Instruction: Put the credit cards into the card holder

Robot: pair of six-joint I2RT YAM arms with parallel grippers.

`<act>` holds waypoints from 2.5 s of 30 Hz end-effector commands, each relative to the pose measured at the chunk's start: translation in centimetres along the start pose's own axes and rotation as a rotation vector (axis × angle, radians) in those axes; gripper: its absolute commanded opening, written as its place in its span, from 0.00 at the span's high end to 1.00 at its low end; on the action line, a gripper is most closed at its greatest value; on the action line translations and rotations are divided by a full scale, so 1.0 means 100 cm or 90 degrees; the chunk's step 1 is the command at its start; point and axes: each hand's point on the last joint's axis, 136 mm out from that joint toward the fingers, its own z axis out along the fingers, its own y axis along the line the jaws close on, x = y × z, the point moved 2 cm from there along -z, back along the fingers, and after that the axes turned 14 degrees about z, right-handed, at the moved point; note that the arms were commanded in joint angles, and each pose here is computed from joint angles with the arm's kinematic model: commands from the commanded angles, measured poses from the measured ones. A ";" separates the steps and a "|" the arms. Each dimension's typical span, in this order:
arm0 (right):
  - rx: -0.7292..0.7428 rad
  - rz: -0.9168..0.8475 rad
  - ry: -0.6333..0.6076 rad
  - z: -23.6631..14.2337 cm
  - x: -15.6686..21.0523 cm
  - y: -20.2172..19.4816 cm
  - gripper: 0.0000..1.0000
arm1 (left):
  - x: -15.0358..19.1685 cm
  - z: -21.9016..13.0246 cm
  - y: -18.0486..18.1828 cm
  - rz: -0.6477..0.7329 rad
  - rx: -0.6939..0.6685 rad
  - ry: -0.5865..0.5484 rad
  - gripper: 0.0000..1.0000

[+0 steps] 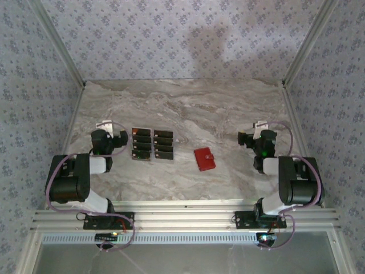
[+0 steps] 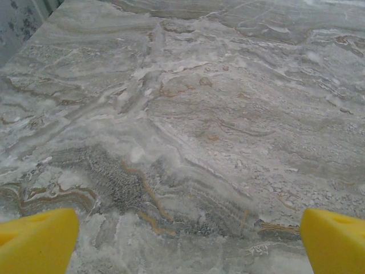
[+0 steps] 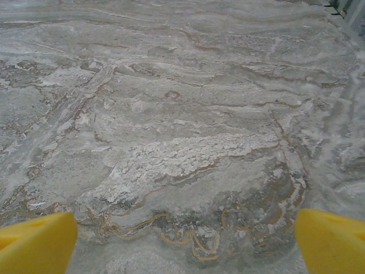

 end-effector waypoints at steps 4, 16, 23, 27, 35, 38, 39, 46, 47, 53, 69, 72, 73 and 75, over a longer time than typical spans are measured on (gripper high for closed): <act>0.060 0.062 -0.038 -0.021 -0.056 -0.005 0.00 | -0.021 -0.011 0.018 -0.037 -0.047 -0.030 0.00; -0.061 0.364 0.091 -0.055 -0.102 0.019 0.00 | -0.086 -0.056 0.050 -0.165 -0.102 0.008 0.00; -0.122 0.321 0.267 -0.077 -0.061 0.077 0.17 | -0.100 -0.094 0.016 -0.224 -0.030 0.074 0.00; -0.101 0.232 0.348 -0.092 -0.023 0.111 0.22 | -0.096 -0.115 -0.010 -0.251 0.017 0.075 0.00; -0.034 0.061 0.429 -0.096 0.041 0.148 0.26 | -0.072 -0.128 -0.044 -0.258 0.056 0.103 0.00; -0.011 0.015 0.457 -0.090 0.059 0.157 0.28 | -0.064 -0.129 -0.052 -0.251 0.068 0.116 0.00; -0.006 0.002 0.464 -0.089 0.064 0.159 0.28 | -0.063 -0.130 -0.054 -0.247 0.071 0.118 0.00; 0.012 -0.056 0.506 -0.074 0.095 0.177 0.31 | -0.058 -0.132 -0.059 -0.239 0.077 0.124 0.00; 0.011 -0.055 0.510 -0.072 0.097 0.179 0.31 | -0.057 -0.132 -0.059 -0.237 0.078 0.125 0.00; 0.004 -0.041 0.549 -0.067 0.113 0.180 0.31 | -0.054 -0.131 -0.059 -0.230 0.076 0.129 0.00; -0.034 0.017 0.576 -0.055 0.125 0.170 0.34 | -0.052 -0.119 -0.071 -0.214 0.085 0.151 0.00; -0.039 0.025 0.578 -0.054 0.125 0.171 0.34 | -0.053 -0.118 -0.072 -0.211 0.085 0.152 0.00; -0.041 0.027 0.579 -0.054 0.124 0.172 0.34 | -0.053 -0.118 -0.073 -0.209 0.085 0.153 0.00; -0.044 0.030 0.582 -0.054 0.125 0.172 0.34 | -0.053 -0.118 -0.073 -0.207 0.084 0.152 0.00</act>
